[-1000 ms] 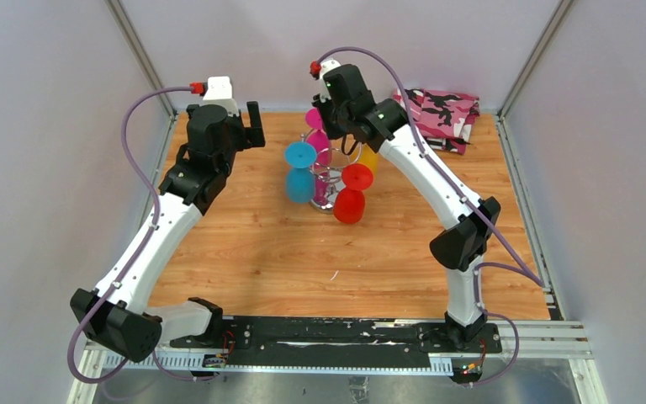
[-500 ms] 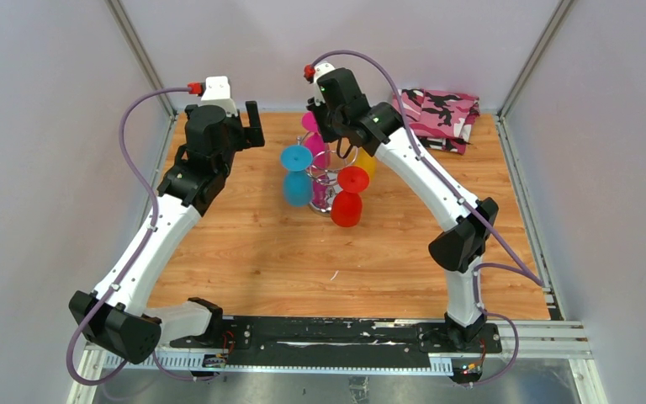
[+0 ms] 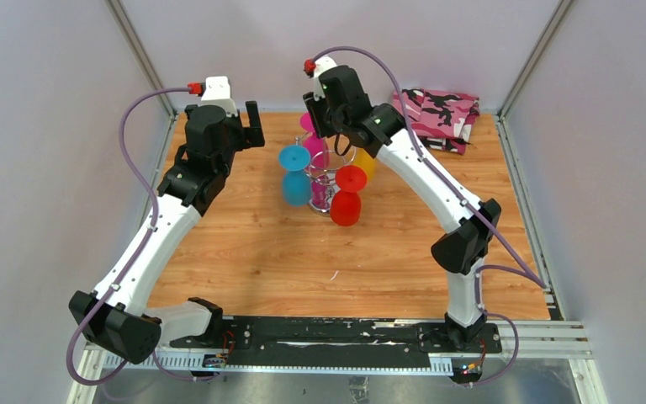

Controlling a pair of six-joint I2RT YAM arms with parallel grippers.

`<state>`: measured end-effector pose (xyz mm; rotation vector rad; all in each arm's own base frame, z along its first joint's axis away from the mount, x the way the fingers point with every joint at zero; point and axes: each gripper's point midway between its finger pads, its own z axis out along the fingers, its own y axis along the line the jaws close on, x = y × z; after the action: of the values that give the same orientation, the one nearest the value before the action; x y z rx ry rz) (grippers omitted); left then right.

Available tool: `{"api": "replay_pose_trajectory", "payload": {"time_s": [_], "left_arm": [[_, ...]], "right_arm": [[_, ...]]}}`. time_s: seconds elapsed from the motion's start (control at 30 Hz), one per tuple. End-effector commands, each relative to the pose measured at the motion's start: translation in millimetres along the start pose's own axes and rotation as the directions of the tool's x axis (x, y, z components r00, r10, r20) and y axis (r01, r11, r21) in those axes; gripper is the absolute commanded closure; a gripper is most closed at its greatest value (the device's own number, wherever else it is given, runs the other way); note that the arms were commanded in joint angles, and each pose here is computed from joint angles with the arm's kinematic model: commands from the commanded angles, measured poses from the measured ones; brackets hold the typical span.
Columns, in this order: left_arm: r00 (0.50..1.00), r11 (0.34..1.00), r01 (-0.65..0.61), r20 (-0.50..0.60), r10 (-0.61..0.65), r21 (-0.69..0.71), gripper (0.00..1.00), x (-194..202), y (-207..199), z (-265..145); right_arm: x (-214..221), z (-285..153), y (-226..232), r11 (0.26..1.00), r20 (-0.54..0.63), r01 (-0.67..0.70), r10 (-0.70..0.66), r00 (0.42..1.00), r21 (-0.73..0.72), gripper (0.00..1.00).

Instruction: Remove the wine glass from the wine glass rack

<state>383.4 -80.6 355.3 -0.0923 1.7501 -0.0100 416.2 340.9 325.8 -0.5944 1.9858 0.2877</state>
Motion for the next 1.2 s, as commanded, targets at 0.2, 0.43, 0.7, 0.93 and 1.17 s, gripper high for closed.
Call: {"api": "replay_pose_trajectory", "payload": {"time_s": [0.2, 0.43, 0.7, 0.93, 1.17], "left_arm": [[0.998, 0.998, 0.05, 0.032, -0.048, -0.041, 0.0, -8, 10, -4], [0.998, 0.997, 0.056, 0.032, -0.057, 0.047, 0.0, -12, -9, 2], [0.984, 0.962, 0.176, -0.053, -0.168, 0.208, 0.08, -23, -26, 42], [0.904, 0.804, 0.427, -0.193, -0.381, 0.413, 0.12, -23, -30, 84], [0.831, 0.616, 0.556, -0.343, -0.439, 0.558, 0.2, -9, -65, 102]], "right_arm": [[-50, -56, -13, 0.999, 0.201, -0.013, 0.005, 0.98, 0.039, 0.38], [-47, -86, -40, 0.988, 0.236, 0.02, -0.056, 0.97, 0.151, 0.07], [-36, -132, -74, 0.959, 0.292, -0.006, -0.08, 0.953, 0.282, 0.05], [-25, -173, -101, 0.935, 0.365, -0.066, -0.071, 0.928, 0.35, 0.05], [-14, -183, -117, 0.906, 0.367, -0.091, -0.074, 0.927, 0.413, 0.05]]}}
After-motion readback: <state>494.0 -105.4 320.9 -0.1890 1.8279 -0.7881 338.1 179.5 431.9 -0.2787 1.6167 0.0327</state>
